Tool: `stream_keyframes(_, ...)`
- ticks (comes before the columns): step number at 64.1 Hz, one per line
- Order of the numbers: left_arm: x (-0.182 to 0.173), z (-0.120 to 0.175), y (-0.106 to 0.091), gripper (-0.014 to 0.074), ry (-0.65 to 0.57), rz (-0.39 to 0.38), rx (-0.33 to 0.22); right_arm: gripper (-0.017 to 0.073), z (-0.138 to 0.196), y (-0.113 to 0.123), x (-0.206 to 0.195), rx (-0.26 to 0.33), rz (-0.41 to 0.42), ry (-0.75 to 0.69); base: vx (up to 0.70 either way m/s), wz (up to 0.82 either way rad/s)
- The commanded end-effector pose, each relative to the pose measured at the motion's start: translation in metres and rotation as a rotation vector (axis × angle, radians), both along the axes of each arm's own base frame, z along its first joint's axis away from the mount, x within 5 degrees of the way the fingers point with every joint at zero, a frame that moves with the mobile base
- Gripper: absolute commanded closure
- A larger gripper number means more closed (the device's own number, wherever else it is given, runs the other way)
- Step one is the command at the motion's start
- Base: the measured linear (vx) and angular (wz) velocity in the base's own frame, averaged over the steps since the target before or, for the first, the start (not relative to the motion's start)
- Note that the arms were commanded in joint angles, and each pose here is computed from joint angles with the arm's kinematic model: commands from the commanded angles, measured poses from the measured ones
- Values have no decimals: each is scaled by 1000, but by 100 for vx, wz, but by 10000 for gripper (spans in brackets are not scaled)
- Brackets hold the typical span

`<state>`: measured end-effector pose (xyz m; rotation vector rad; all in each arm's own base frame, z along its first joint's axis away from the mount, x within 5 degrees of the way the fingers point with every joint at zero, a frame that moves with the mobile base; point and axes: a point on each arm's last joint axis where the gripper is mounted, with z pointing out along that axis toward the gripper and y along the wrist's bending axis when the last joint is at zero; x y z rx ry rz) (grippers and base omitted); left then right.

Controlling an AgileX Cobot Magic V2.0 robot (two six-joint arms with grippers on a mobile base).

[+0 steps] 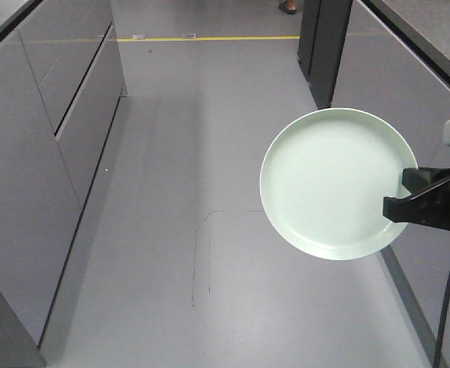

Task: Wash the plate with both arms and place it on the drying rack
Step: 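Drive along the aisle between grey cabinets carrying the plate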

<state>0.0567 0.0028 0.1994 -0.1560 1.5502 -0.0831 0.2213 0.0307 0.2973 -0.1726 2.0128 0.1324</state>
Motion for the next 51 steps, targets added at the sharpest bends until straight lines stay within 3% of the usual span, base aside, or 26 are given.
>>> stream_keyframes(1, -1, 3, -1, 599, -78, -10, -2, 568, 19, -3, 1, 7, -33, -110, 14, -3)
stream_keyframes(51, -1, 3, -1, 599, -78, -10, -2, 568, 19, -3, 1, 7, -33, -110, 15, -3)
